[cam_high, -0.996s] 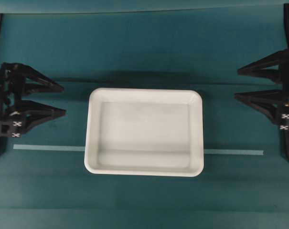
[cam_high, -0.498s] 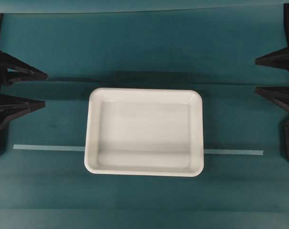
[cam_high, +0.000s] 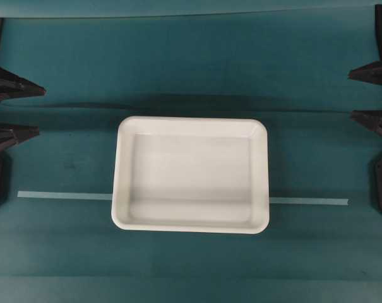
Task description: Lift the white case with both hands.
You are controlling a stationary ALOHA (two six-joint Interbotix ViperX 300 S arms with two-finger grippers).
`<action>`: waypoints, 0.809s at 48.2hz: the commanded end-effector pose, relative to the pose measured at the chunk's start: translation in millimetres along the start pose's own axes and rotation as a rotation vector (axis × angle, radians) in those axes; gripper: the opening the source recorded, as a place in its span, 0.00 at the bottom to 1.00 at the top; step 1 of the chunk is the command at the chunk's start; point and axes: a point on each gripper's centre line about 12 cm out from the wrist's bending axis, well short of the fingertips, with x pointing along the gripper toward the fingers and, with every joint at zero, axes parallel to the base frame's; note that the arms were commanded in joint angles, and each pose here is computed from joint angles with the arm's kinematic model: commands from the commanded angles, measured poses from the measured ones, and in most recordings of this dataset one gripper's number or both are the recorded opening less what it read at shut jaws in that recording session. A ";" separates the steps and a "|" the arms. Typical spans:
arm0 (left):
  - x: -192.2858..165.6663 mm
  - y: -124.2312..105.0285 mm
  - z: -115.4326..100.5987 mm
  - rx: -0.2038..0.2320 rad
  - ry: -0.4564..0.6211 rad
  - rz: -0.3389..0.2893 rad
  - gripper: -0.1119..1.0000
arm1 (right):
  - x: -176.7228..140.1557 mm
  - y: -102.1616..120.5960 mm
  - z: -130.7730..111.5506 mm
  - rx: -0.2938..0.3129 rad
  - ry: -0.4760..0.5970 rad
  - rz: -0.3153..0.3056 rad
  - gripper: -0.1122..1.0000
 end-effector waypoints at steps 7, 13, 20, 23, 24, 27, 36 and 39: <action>2.6 -2.7 8.6 0.008 -0.017 -0.006 0.94 | 3.8 2.4 3.8 -0.006 0.003 0.007 0.90; 2.9 -2.8 9.2 0.008 -0.019 -0.007 0.94 | 3.4 2.4 4.0 -0.003 0.002 0.007 0.90; 3.6 -2.6 8.2 0.005 -0.016 -0.006 0.94 | 4.9 1.6 1.1 0.000 0.016 0.002 0.90; 3.6 -2.5 8.0 0.005 -0.014 -0.005 0.94 | 5.7 1.8 0.2 -0.002 0.018 0.004 0.90; 3.3 -2.7 8.4 0.005 -0.017 -0.006 0.94 | 5.7 1.8 0.2 -0.002 0.018 0.004 0.90; 3.2 -3.1 9.0 0.006 -0.018 -0.008 0.94 | 6.0 1.8 0.1 -0.005 0.018 0.004 0.90; 3.3 -2.9 8.4 0.005 -0.017 -0.008 0.94 | 5.7 1.8 0.3 -0.005 0.017 0.005 0.90; 3.2 -3.1 9.0 0.006 -0.018 -0.008 0.94 | 6.0 1.8 0.1 -0.004 0.018 0.004 0.90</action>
